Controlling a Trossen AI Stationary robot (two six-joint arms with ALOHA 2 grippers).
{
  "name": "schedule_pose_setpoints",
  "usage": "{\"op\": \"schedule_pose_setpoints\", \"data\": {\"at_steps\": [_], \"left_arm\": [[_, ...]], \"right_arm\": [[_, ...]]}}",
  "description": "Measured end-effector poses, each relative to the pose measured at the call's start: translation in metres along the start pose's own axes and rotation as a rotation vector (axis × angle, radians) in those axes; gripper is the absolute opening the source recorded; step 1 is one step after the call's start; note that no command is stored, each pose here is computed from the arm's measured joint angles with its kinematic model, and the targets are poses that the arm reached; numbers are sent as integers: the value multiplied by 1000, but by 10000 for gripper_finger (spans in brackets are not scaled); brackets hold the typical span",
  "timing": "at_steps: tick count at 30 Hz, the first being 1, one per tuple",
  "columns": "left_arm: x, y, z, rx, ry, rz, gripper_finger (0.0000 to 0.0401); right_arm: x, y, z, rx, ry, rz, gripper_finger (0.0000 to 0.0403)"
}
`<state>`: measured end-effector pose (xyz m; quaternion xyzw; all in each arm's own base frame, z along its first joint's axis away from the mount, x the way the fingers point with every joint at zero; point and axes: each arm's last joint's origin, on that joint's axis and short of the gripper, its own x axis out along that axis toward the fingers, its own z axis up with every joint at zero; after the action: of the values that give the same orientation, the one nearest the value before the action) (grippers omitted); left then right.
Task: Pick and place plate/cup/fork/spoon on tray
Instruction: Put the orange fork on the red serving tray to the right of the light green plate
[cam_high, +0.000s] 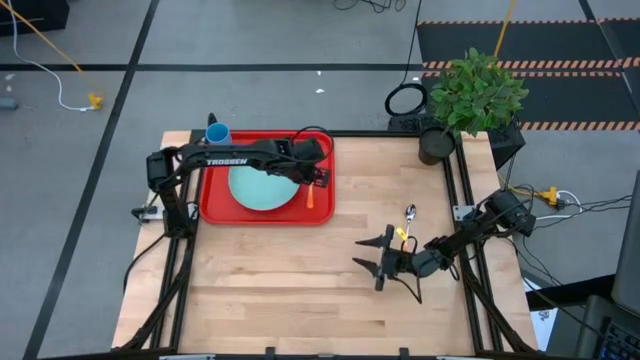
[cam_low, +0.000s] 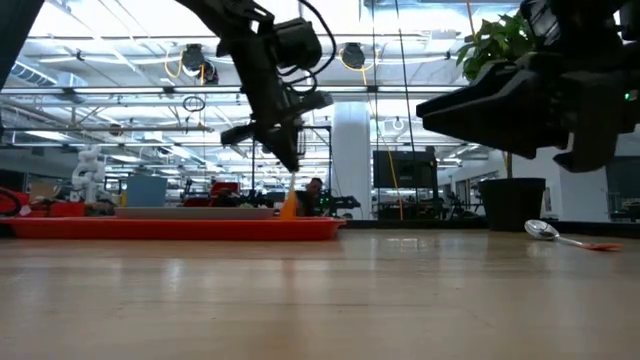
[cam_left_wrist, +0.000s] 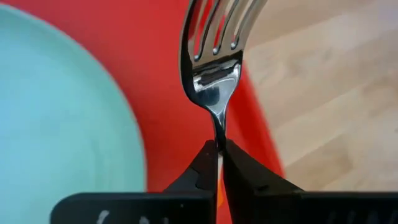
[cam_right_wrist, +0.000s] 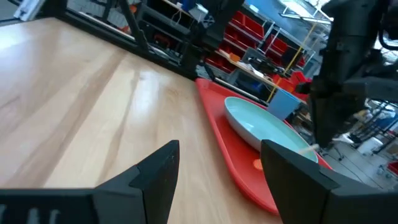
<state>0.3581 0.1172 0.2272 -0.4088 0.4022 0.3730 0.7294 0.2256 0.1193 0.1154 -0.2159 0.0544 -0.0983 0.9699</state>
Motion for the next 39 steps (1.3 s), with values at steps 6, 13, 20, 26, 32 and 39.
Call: {"op": "schedule_pose_setpoints", "data": {"at_steps": [6, 13, 20, 26, 32, 39], "left_arm": [[11, 2, 0, -44, 12, 21, 6], [26, 15, 10, -76, 63, 44, 15], [37, 27, 19, -82, 104, 50, 6], [36, 27, 20, -79, 82, 58, 16], [37, 26, 20, -74, 53, 68, 16], [37, 25, 21, -47, 17, 80, 51]], "right_arm": [[-3, 3, 1, -8, -6, 15, 219], [-3, 3, 2, -5, -11, 16, 219], [-3, 3, 3, -17, -18, 13, 219], [-3, 3, 3, -21, -18, 13, 219], [-3, 3, 3, -21, -18, 13, 219], [-3, 3, 2, -17, -18, 13, 219]]}}
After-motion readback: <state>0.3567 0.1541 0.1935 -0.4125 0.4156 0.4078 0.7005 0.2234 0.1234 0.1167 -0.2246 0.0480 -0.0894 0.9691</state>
